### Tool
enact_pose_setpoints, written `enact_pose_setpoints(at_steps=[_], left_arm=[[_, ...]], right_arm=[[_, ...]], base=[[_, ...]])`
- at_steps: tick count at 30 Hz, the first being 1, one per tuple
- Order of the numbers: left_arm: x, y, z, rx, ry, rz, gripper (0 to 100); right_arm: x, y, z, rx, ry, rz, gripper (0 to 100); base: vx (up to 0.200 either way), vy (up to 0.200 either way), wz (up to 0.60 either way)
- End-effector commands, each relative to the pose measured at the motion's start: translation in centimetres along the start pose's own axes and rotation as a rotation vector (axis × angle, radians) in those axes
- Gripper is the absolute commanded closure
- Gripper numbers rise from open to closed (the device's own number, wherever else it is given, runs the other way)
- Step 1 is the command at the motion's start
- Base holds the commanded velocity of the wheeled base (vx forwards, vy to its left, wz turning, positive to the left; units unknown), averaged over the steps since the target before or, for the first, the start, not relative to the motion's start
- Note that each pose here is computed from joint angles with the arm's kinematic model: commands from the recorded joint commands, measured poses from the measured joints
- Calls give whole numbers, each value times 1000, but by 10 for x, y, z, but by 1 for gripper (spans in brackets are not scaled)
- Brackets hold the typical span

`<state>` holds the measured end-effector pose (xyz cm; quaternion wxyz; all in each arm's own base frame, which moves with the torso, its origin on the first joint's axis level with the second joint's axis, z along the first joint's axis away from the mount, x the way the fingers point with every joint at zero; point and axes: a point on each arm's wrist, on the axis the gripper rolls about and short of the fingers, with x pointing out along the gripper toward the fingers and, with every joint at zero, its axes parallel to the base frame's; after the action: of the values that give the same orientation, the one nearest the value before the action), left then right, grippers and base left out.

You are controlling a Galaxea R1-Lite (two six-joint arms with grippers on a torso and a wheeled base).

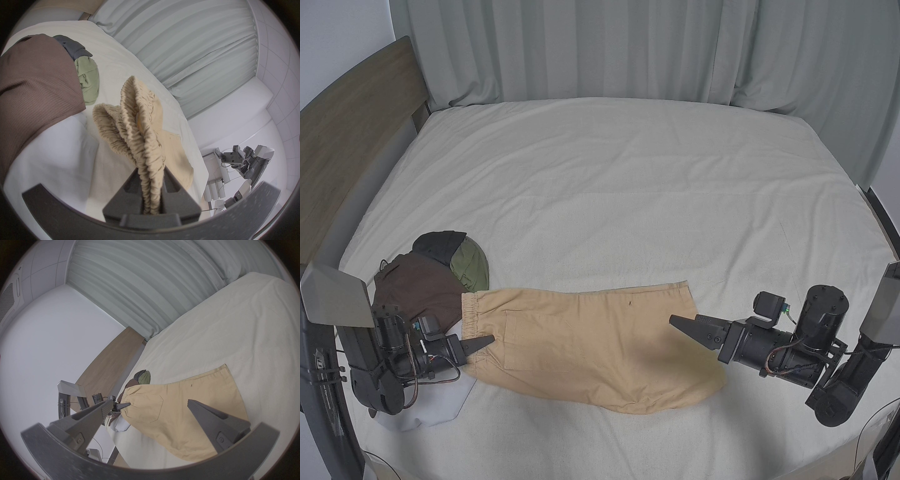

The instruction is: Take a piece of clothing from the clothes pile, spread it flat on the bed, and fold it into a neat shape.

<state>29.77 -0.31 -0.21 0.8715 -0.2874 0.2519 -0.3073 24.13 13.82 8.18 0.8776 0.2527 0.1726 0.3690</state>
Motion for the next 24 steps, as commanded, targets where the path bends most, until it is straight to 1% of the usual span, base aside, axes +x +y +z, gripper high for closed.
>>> enact_pose_setpoints(at_steps=[1,14,24], left_arm=[[2,-5,2,10,0,-15,100],[9,-15,0,31,9,-34,100],[20,-27,-4,51,36,-75,100]], right_arm=[[0,0,0,0,1,0,0],[0,0,1,0,-2,1,0],[0,0,1,-2,-6,1,0]], base=[[0,0,0],[0,0,0],[0,0,0]])
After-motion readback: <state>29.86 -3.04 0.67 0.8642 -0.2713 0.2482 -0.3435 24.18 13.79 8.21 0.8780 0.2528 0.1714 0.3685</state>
